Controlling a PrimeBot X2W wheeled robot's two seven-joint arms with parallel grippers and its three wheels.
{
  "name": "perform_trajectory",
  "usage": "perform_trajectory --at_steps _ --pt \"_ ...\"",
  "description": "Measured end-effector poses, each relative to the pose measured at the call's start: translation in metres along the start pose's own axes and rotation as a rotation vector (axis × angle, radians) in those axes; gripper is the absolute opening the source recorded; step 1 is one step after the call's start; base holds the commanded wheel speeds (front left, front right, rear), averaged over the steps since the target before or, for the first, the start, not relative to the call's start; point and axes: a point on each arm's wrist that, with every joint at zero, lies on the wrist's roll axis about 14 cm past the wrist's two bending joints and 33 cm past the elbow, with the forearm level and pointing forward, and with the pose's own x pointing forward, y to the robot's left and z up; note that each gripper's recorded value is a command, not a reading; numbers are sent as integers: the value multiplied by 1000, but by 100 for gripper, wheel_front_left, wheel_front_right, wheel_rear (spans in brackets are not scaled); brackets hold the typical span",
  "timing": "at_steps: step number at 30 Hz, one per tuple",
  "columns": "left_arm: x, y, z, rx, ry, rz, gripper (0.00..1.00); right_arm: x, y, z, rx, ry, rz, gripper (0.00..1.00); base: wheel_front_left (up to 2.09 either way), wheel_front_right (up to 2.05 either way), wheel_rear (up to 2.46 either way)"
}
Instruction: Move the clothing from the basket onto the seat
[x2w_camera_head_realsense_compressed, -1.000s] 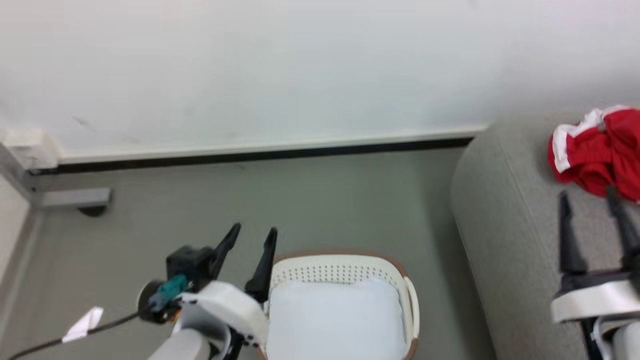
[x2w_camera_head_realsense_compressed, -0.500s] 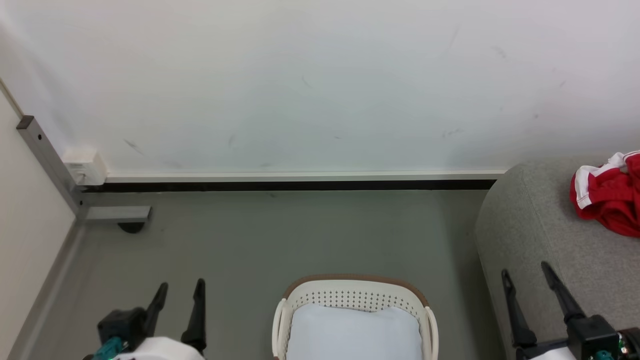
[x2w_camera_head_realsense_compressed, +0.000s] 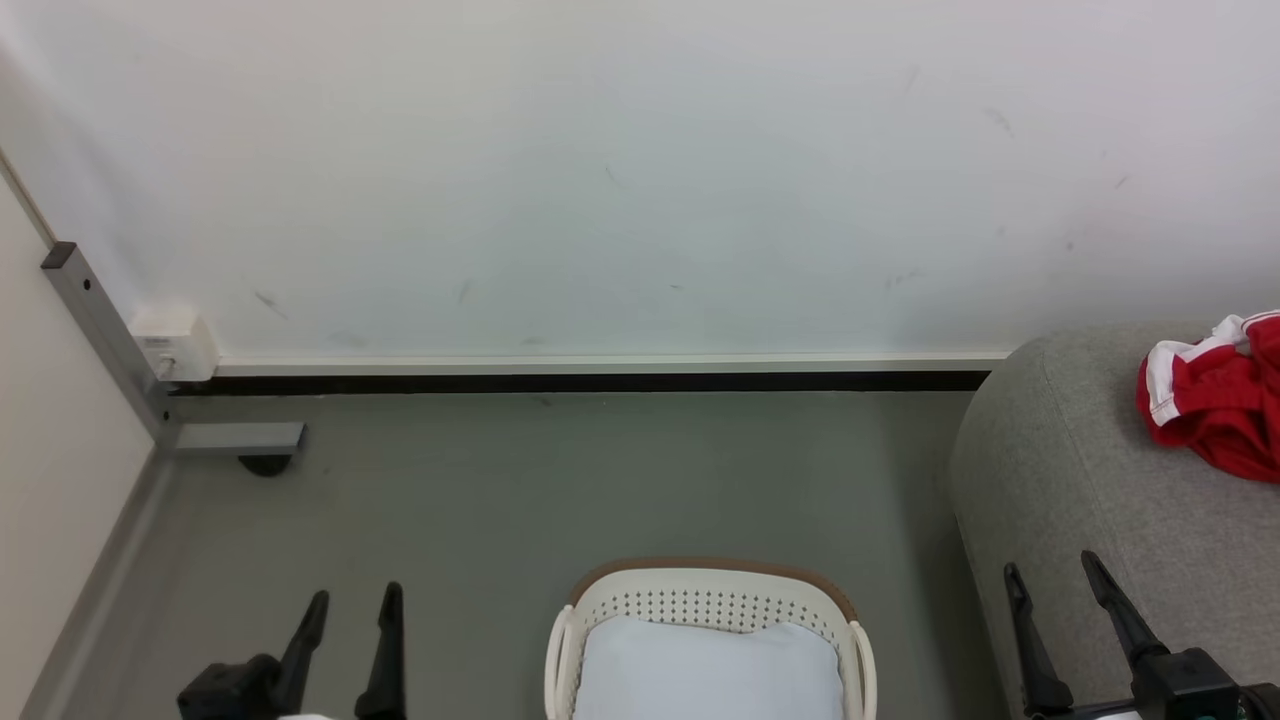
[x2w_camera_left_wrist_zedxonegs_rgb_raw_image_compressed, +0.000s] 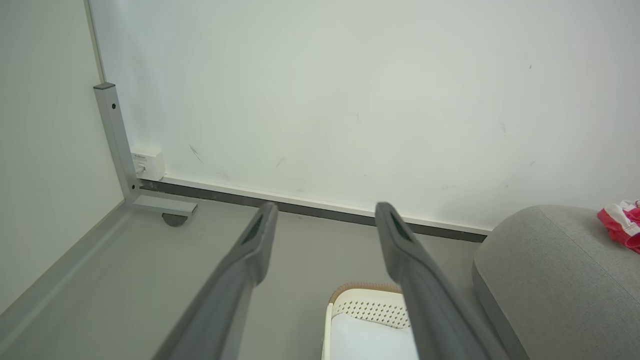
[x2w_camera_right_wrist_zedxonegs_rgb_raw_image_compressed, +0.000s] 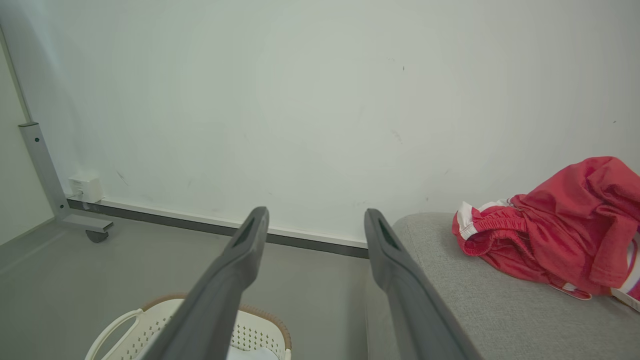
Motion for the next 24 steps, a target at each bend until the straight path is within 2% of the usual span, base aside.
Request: perform_trajectory --at_steps 19,20,24 --pt "4 -9 -16 -12 34 -41 100 -3 1 -5 12 15 -1 100 0 0 0" --pt "4 -10 -17 -4 36 -46 0 -3 0 -5 13 15 -2 0 0 0 0" --pt "-5 -9 -33 -9 86 -38 0 -8 1 -19 21 58 -5 0 0 0 0"
